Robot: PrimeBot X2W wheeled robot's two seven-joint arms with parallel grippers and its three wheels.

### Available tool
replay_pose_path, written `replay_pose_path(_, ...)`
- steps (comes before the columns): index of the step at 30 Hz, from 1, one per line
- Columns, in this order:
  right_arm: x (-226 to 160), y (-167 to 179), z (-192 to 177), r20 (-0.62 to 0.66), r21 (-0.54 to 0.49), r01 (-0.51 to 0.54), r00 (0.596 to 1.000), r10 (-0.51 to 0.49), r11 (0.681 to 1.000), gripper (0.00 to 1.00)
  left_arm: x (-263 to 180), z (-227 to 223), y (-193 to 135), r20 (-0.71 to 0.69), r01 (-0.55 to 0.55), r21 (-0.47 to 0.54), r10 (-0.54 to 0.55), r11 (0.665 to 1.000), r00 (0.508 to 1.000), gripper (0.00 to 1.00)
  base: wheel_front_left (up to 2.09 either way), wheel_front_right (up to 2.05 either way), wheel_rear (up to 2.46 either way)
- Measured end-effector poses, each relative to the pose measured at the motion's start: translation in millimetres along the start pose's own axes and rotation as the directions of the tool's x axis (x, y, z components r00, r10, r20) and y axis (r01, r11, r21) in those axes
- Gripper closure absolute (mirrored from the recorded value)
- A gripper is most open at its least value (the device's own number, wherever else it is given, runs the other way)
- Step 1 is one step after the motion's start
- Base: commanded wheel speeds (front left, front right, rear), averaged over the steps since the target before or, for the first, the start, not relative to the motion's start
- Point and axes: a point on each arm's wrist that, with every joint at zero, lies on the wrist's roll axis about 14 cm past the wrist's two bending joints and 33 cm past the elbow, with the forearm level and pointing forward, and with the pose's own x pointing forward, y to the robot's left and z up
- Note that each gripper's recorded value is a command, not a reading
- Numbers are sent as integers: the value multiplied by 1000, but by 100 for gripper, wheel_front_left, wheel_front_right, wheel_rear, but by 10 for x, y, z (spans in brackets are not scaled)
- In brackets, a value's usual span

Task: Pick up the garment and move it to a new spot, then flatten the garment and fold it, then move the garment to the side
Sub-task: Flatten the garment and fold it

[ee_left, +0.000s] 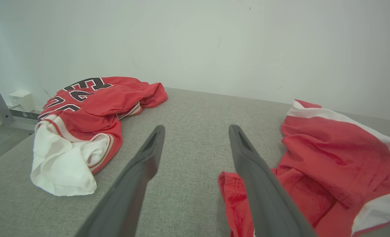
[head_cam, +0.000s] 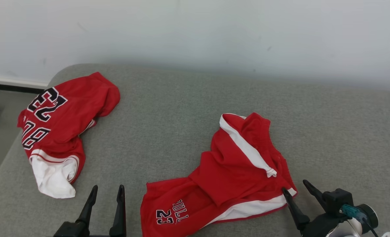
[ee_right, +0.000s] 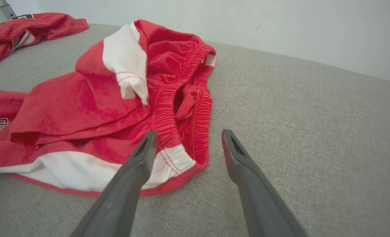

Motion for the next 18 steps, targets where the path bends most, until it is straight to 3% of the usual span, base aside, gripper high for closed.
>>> replay_pose_path(4, 137, 60, -166, -74, -3, -34, 997, 33, 999, 0, -11, 0, 38, -1, -14, -2, 14, 1000, 1000, 0, 0, 0, 0)
replay_pose_path(6, 193, 84, -277, -127, -2, -47, 991, 47, 999, 100, -20, -18, 62, -8, -23, -7, 23, 1000, 1000, 0, 0, 0, 0)
replay_pose_path(11, 329, -11, -227, -111, 24, -28, 993, 30, 999, 100, -8, -58, 79, -21, -36, -16, 36, 999, 999, 0, 0, 0, 0)
replay_pose_path(18, 137, -547, -117, -66, 49, 116, 991, -113, 992, 100, 93, -104, -107, -30, 17, -31, -18, 999, 999, 0, 0, 0, 0)
